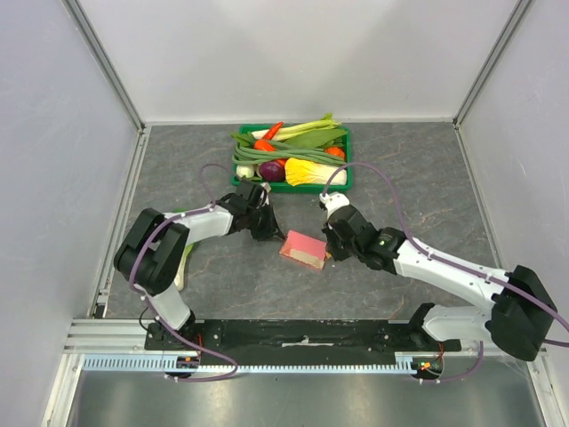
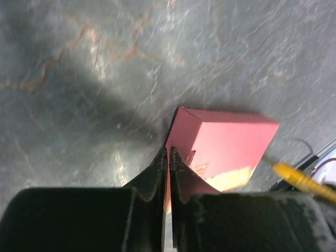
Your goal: Unpack the express box
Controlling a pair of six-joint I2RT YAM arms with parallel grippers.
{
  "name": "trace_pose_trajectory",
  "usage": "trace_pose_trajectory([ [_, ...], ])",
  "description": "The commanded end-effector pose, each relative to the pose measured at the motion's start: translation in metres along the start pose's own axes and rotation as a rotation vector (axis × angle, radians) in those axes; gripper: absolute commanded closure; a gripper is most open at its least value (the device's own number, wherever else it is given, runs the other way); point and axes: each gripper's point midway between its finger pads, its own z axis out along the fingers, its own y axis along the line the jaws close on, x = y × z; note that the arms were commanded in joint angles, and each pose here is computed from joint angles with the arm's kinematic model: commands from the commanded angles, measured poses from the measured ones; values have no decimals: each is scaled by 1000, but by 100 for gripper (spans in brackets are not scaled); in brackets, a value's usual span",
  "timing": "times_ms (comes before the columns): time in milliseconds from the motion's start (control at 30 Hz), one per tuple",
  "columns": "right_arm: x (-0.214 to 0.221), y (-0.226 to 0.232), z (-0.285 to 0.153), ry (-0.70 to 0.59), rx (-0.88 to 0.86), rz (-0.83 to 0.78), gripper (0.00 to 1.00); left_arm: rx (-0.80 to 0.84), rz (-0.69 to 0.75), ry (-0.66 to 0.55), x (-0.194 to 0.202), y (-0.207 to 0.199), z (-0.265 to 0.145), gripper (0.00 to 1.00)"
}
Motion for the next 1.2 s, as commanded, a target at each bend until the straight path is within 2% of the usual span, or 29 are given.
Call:
trace_pose_trajectory([
  [0,1,34,-14,-25,-133,72,100,116,87,-25,-26,-36,8,91],
  [233,0,49,-14,-69,-173,16,100,209,66,29,-27,-49,31,90],
  [400,-1,50,-6,-67,-156,-6,100,243,74,17,-40,-61,37,87],
  [533,-3,65,-24,-80,-254,-26,100,144,93,-56,-54,-55,15,75],
  [600,-16,75,-46,-150,-328,-76,100,91,114,-106,-65,-49,4,69],
  [633,-22,77,-54,-179,-346,-87,100,87,123,-117,-66,-51,-5,61],
  [667,-30,76,-61,-215,-350,-88,100,78,128,-130,-68,-50,-11,53],
  [733,-45,74,-66,-257,-327,-82,100,56,134,-153,-71,-46,-19,45],
  [800,-56,72,-61,-282,-282,-51,100,55,138,-158,-65,-45,-29,43],
  [867,-67,71,-49,-319,-232,-7,100,76,143,-158,-57,-44,-33,42],
  [967,-71,79,-29,-333,-210,51,100,138,142,-91,-34,-40,-24,42],
  [1167,-69,108,-5,-321,-249,50,100,162,109,25,-8,-24,5,48],
])
